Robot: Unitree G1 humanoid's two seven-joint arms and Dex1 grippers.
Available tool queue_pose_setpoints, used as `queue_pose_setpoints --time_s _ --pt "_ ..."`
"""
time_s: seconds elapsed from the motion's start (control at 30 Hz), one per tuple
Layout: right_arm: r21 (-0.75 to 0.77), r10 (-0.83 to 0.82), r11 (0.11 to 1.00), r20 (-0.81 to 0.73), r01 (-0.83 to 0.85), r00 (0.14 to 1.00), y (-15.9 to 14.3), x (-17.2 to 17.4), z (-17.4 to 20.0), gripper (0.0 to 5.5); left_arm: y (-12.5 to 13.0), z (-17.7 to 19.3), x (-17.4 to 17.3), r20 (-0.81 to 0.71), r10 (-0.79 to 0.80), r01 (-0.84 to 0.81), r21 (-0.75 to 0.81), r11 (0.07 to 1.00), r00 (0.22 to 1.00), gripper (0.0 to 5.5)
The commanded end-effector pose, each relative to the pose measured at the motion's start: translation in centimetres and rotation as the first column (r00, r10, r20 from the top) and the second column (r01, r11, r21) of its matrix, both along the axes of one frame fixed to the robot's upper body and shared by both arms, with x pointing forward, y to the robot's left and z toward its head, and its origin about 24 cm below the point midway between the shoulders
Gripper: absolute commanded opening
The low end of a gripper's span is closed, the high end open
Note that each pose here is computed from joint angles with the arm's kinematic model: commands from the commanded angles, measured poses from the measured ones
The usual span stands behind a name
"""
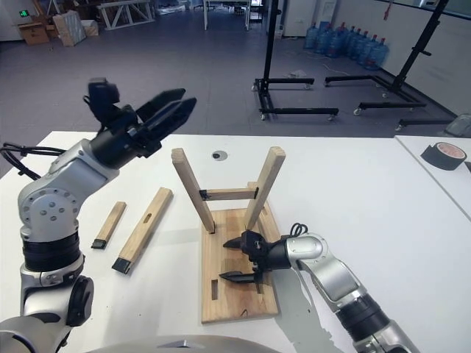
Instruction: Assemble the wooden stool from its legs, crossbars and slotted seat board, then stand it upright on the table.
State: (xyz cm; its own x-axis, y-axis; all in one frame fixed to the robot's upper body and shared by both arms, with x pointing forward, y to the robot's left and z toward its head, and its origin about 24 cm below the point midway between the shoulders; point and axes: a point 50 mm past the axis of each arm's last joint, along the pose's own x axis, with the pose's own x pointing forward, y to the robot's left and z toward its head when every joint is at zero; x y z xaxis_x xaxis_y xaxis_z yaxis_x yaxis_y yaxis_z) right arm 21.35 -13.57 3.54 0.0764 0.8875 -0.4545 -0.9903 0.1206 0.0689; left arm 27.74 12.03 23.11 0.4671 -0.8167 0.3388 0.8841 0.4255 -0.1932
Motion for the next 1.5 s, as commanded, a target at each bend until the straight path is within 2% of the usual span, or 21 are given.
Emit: queue_pose_setpoints --time_s 0.03,0.2,0.37,0.43,0.5,0.53,0.6,0.7,0.77,0.83,0.93,1.0,1.03,1.07,1.13,1.23,1.3,1.43,1.5 --pt "-0.28 -0.081 0.96 -0.182 0.027 0.98 -2.2 -2.1 -5.5 3.79 -0.8 0.0 0.8 0.011 -0.016 0.015 0.043 0.999 1.0 3.35" --pt "-0.292 -0.075 0.956 -0.197 0.014 0.978 -2.0 -2.4 -6.1 3.79 -1.2 0.8 0.5 0.042 -0.078 0.077 0.036 0.996 0.996 3.35" --pt "-0.301 -0.074 0.954 -0.2 0.01 0.977 -2.2 -2.6 -6.3 3.79 -0.3 3.2 1.3 0.13 -0.033 0.032 0.014 0.999 0.991 3.35" --pt "-0.304 -0.073 0.953 -0.202 0.008 0.977 -2.2 -2.6 -6.4 3.79 -0.1 4.7 1.8 0.152 0.0 0.007 -0.045 0.999 0.988 3.35" --pt "-0.308 -0.071 0.951 -0.204 0.005 0.976 -2.2 -2.7 -6.5 3.79 -0.7 5.0 1.3 0.143 -0.06 0.07 -0.061 0.996 0.988 3.35" --pt "-0.309 -0.069 0.951 -0.204 0.003 0.977 -2.2 -2.7 -6.6 3.79 -1.0 4.2 1.3 0.09 -0.1 0.103 -0.039 0.994 0.991 3.35" --pt "-0.309 -0.066 0.951 -0.205 0.0 0.977 -2.2 -2.8 -6.5 3.79 -1.9 -1.4 1.7 -0.184 -0.144 0.155 0.048 0.987 0.972 3.35" --pt "-0.31 -0.065 0.951 -0.197 0.001 0.978 -2.2 -2.6 -6.4 3.79 -2.1 -12.0 -1.0 -0.537 -0.157 0.273 0.144 0.951 0.829 3.35" --pt "-0.31 -0.065 0.951 -0.19 0.003 0.98 -2.3 -2.5 -6.1 3.79 -2.0 -15.2 -2.3 -0.626 -0.15 0.306 0.149 0.94 0.765 3.35" --pt "-0.313 -0.071 0.95 -0.18 0.012 0.981 -2.5 -2.1 -6.0 3.79 -2.0 -15.6 -2.4 -0.625 -0.156 0.313 0.15 0.938 0.765 3.35" --pt "-0.317 -0.08 0.948 -0.17 0.022 0.982 -2.5 -1.8 -6.0 3.79 -2.3 -14.6 -1.1 -0.569 -0.138 0.274 0.161 0.948 0.811 3.35" --pt "-0.315 -0.072 0.949 -0.174 0.014 0.982 -2.3 -2.0 -6.1 3.79 -2.4 -12.6 -0.5 -0.491 -0.157 0.245 0.12 0.962 0.857 3.35" --pt "-0.315 -0.068 0.949 -0.177 0.009 0.982 -2.2 -2.1 -6.1 3.79 -2.3 -11.0 -0.2 -0.434 -0.163 0.225 0.096 0.97 0.886 3.35" --pt "-0.315 -0.067 0.949 -0.18 0.007 0.981 -2.2 -2.3 -6.2 3.79 -2.0 -8.7 0.3 -0.32 -0.151 0.186 0.08 0.979 0.935 3.35" --pt "-0.319 -0.07 0.948 -0.185 0.007 0.98 -2.3 -2.5 -6.4 3.79 -1.7 -4.7 1.0 -0.134 -0.125 0.131 0.036 0.991 0.983 3.35" --pt "-0.319 -0.069 0.948 -0.188 0.006 0.98 -2.3 -2.5 -6.4 3.79 -1.4 1.0 1.1 0.084 -0.084 0.089 -0.06 0.994 0.993 3.35" --pt "-0.32 -0.07 0.948 -0.186 0.007 0.98 -2.3 -2.4 -6.5 3.79 -0.9 3.5 0.6 0.172 -0.061 0.08 -0.104 0.991 0.983 3.35" --pt "-0.324 -0.072 0.946 -0.191 0.006 0.979 -2.4 -2.6 -6.7 3.79 0.7 6.4 -0.2 0.25 -0.041 0.078 -0.139 0.987 0.967 3.35" --pt "-0.326 -0.073 0.945 -0.19 0.007 0.979 -2.4 -2.6 -6.7 3.79 1.4 7.0 0.0 0.232 -0.038 0.082 -0.181 0.98 0.972 3.35"
